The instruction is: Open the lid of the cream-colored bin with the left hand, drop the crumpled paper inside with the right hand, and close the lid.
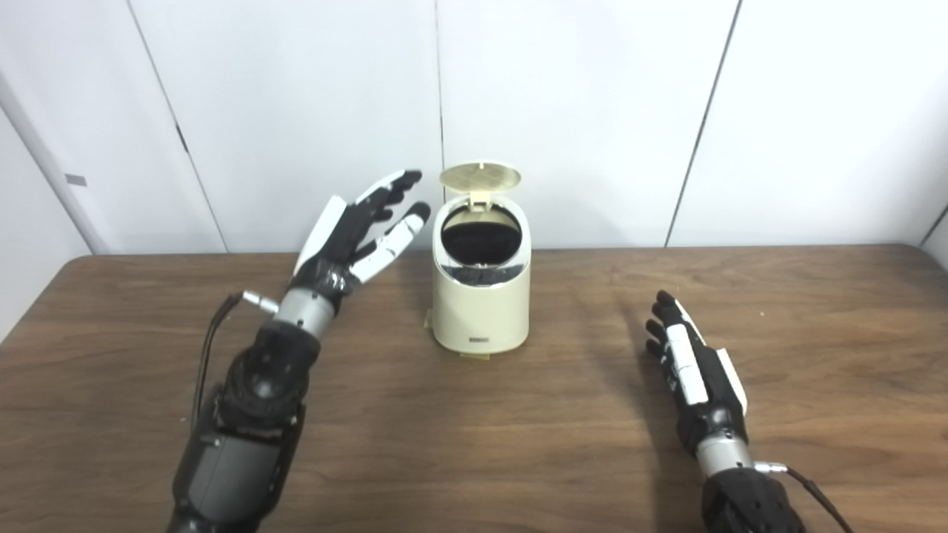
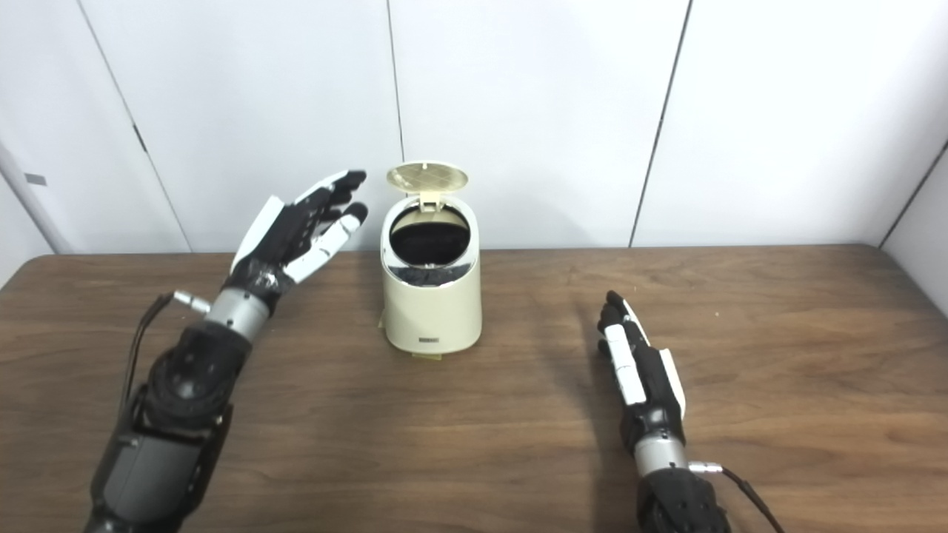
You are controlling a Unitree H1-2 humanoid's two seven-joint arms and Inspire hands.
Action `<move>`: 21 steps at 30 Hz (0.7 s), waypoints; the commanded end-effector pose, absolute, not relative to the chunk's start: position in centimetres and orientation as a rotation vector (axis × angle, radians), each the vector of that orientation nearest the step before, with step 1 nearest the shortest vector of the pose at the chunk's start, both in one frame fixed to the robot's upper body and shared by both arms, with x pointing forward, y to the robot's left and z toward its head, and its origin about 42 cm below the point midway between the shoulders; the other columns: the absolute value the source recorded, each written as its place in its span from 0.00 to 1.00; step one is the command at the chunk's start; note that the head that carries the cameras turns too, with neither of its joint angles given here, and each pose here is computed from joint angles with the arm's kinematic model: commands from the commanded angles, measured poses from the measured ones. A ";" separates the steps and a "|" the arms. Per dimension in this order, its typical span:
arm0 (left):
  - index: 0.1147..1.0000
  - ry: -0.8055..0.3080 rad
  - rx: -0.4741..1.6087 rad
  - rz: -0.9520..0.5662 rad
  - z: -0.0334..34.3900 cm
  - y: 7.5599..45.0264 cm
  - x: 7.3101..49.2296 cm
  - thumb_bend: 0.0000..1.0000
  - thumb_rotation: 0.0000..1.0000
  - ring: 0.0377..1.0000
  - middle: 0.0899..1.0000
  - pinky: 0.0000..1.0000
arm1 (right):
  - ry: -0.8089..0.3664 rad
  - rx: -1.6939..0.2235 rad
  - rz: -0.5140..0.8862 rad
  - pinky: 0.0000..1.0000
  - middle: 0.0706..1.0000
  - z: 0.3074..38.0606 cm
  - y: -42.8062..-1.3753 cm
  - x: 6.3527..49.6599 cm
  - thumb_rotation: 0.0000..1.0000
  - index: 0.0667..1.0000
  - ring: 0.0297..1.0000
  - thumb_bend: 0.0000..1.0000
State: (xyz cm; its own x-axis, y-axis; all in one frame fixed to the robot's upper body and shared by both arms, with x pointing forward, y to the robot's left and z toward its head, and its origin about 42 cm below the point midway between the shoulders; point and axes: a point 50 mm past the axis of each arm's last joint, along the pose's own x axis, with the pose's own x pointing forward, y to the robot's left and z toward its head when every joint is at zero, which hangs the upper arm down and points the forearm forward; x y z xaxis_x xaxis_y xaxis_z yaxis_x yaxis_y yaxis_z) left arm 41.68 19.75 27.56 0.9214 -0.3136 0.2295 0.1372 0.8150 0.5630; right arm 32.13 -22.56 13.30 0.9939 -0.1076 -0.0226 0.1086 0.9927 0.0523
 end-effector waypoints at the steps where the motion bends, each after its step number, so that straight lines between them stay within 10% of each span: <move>1: 0.94 -0.458 0.633 -0.269 31.2 18.4 42.7 0.49 0.72 0.94 0.95 0.91 | -0.069 0.070 -0.112 0.93 0.94 14.8 -22.6 32.8 0.87 0.92 0.93 0.58; 21: 0.97 -0.566 0.960 -0.238 33.6 14.3 45.9 0.56 0.66 0.98 0.98 0.88 | -0.056 -0.058 -0.031 0.82 0.91 15.3 -21.6 32.3 0.93 0.95 0.87 0.54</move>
